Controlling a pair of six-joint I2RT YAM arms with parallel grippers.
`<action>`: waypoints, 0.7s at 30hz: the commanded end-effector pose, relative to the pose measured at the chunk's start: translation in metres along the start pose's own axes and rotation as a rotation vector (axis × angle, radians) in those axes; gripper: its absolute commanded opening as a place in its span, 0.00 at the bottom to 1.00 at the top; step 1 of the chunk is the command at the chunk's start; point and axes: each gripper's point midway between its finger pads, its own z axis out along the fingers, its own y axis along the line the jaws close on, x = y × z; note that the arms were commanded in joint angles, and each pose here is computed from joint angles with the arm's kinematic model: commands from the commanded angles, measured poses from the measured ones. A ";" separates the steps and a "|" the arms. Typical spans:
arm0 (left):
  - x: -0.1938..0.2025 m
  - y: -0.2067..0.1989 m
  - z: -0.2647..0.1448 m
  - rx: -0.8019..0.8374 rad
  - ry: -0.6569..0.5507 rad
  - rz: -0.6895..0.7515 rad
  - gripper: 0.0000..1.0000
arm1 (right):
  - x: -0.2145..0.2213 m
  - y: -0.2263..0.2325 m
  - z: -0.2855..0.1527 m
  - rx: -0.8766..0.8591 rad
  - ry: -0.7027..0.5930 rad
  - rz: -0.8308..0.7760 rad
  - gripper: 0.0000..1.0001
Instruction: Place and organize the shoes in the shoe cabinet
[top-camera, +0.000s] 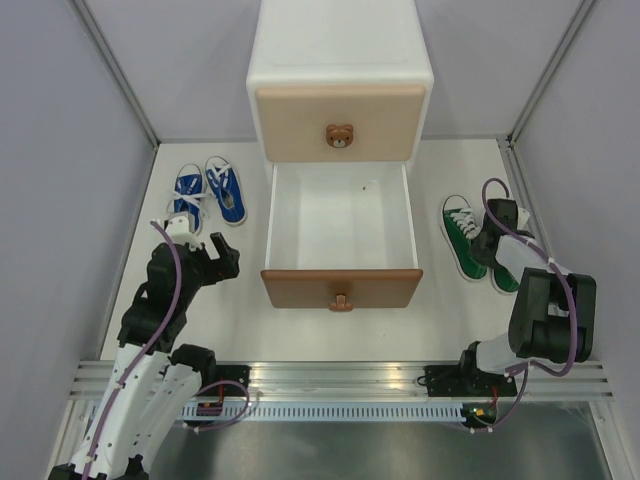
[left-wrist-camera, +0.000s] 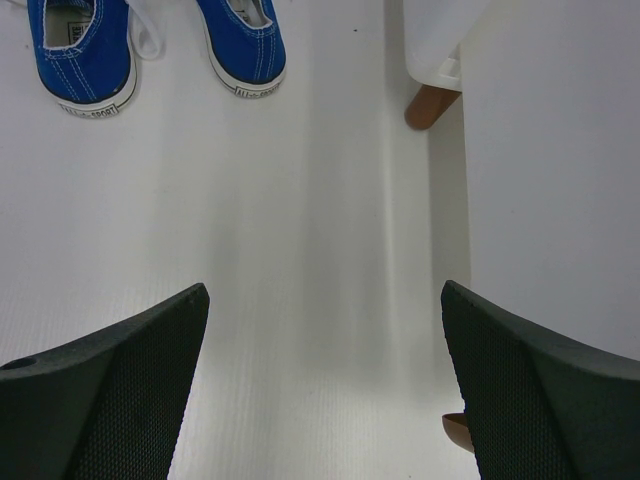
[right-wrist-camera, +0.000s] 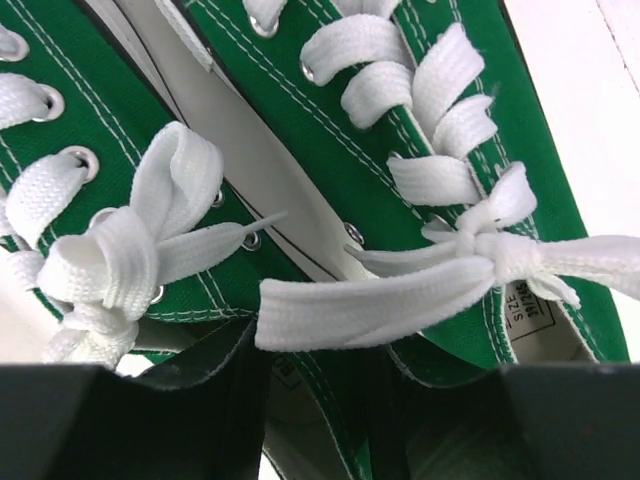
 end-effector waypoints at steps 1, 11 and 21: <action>-0.007 -0.004 0.002 0.021 -0.024 0.034 1.00 | 0.008 0.016 0.004 -0.084 0.023 -0.005 0.42; -0.007 -0.004 0.002 0.022 -0.024 0.034 1.00 | -0.004 0.036 -0.035 -0.177 -0.045 -0.037 0.01; -0.007 -0.003 0.002 0.014 -0.027 0.034 1.00 | -0.062 0.036 -0.127 -0.255 -0.238 0.010 0.01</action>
